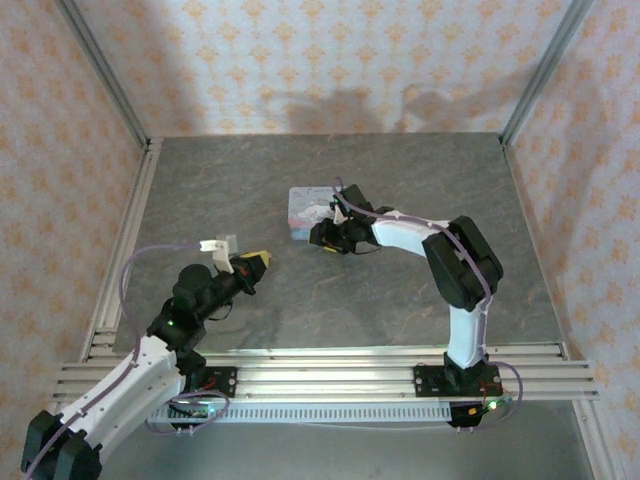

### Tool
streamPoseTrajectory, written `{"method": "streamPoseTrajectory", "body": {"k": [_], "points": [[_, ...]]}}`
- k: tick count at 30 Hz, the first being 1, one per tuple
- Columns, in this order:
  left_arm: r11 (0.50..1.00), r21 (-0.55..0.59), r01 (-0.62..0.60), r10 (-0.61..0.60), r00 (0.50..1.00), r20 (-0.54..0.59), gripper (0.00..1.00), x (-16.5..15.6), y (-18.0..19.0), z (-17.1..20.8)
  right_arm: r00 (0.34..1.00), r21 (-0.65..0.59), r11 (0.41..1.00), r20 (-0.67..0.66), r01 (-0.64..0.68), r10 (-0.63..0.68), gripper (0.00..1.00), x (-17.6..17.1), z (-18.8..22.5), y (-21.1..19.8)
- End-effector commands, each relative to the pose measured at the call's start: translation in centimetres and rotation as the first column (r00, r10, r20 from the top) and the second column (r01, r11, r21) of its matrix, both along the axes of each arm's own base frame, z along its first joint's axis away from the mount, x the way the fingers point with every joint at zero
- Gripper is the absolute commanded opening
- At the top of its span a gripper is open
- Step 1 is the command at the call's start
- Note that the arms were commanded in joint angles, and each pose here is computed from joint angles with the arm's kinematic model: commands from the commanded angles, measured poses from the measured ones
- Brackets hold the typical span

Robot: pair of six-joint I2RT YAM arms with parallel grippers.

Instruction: Unlock a padlock with a key

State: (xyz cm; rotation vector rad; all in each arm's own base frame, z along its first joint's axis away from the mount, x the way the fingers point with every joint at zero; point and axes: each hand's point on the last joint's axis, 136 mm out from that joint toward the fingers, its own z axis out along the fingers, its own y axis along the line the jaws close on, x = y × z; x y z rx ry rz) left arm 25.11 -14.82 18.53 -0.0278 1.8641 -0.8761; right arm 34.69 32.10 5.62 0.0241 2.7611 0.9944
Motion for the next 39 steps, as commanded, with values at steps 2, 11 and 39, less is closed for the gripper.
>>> {"method": "streamPoseTrajectory", "body": {"k": [2,11,39], "points": [[0.999,-0.041,-0.015,0.013,0.999,-0.032,0.00,0.2,0.2,2.1,0.999,0.054,0.998,-0.011,-0.031,0.031,0.48,-2.3,2.6,-0.1],[0.984,-0.177,0.023,-0.027,1.000,-0.016,0.00,1.7,-1.4,7.4,0.961,0.344,0.936,0.275,-0.072,-0.028,0.40,-3.6,17.2,-0.1],[0.876,-0.475,0.088,-0.103,0.995,-0.006,0.00,6.2,-4.5,13.8,0.939,0.629,0.751,0.342,-0.203,-0.033,0.30,-7.1,25.0,2.3]]}}
